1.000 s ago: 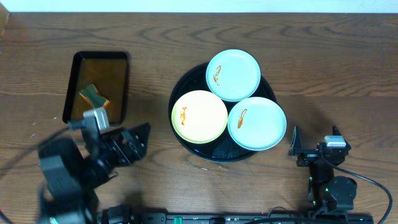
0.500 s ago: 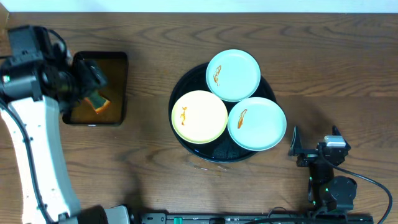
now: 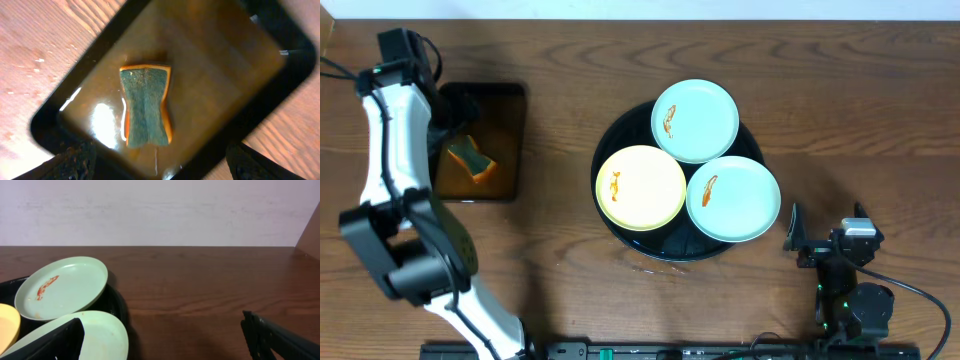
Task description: Clean dirty plates on tray and stack at the side
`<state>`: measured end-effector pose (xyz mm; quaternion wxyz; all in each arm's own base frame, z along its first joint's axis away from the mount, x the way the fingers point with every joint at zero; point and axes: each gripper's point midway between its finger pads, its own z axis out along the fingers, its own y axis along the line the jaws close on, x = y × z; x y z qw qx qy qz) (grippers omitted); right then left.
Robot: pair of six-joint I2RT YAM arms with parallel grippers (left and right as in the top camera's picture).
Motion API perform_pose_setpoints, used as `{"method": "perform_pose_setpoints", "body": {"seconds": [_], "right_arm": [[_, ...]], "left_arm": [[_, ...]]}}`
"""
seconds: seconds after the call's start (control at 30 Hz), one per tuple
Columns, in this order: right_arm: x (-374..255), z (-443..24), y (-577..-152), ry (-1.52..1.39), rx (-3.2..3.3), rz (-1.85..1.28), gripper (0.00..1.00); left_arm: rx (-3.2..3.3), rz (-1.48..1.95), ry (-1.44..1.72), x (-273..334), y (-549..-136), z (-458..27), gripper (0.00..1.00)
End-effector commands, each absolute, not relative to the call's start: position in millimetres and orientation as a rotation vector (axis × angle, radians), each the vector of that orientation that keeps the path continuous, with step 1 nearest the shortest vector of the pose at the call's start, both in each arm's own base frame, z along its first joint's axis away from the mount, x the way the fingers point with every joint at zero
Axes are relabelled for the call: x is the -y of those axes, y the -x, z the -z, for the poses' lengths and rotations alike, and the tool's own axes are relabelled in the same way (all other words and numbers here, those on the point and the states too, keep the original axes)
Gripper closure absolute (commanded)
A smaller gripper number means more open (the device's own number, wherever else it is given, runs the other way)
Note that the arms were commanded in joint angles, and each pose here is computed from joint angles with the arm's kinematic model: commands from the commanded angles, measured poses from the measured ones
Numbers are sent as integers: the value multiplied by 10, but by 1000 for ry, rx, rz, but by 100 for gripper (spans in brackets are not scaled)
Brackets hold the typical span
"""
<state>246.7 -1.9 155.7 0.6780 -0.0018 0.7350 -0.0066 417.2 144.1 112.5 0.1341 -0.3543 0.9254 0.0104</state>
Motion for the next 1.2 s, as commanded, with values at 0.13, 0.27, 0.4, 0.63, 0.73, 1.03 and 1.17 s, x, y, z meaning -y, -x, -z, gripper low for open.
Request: {"method": "perform_pose_setpoints", "body": {"seconds": [0.13,0.27,0.4,0.63,0.73,1.03,1.17], "right_arm": [[43,-1550,-2465,5,-1653,33,1],[43,-1550,-2465,5,-1653,32,1],[43,-1550,-2465,5,-1653,33,1],[43,-1550,-2465,5,-1653,33,1],[43,-1550,-2465,5,-1653,33,1],[43,-1550,-2465,5,-1653,32,1],[43,-1550,-2465,5,-1653,33,1]], "left_arm": [[-2828,-70,1062,-1541,-4140,-429,26],[-2834,-83,1062,-1573,-4162,-307,27],[-2815,-206,1067,-1721,-4135,-315,29],[-2829,-192,1074,-1690,-4079,-183,39],[-2845,-138,1075,-1615,-4052,-101,39],[-2851,-139,1077,-1607,-4032,-82,53],[-2855,-139,1078,-1603,-4018,-65,59]]}}
